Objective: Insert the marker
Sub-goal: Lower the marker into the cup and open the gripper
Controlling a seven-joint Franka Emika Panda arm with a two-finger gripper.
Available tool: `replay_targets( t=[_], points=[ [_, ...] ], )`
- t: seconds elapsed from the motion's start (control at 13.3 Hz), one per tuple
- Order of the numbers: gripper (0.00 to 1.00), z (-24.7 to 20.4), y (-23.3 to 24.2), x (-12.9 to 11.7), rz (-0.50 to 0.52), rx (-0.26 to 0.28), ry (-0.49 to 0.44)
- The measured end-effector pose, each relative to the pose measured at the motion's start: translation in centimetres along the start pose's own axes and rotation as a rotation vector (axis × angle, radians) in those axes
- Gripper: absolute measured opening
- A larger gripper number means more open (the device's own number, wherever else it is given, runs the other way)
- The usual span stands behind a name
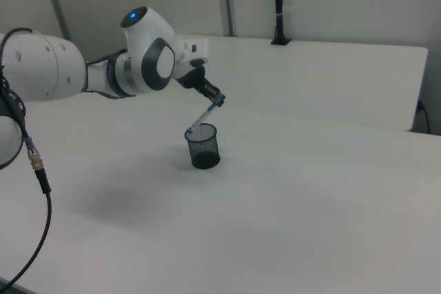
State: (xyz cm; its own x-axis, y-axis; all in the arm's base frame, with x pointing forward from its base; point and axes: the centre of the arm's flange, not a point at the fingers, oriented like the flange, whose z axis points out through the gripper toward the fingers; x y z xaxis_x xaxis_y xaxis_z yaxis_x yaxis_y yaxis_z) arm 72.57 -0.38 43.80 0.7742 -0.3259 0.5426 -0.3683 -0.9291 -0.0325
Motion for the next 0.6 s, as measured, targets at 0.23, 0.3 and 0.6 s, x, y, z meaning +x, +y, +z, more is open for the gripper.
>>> replay_targets(
  t=[0.23,0.3,0.6],
  points=[
    [0.19,1.5,-0.3,-0.5,-0.005,0.017,0.015],
    [0.19,1.8,-0.4,-0.6,-0.006,0.020,0.016],
    [0.24,2.2,-0.4,-0.8,-0.007,0.020,0.014]
  ],
)
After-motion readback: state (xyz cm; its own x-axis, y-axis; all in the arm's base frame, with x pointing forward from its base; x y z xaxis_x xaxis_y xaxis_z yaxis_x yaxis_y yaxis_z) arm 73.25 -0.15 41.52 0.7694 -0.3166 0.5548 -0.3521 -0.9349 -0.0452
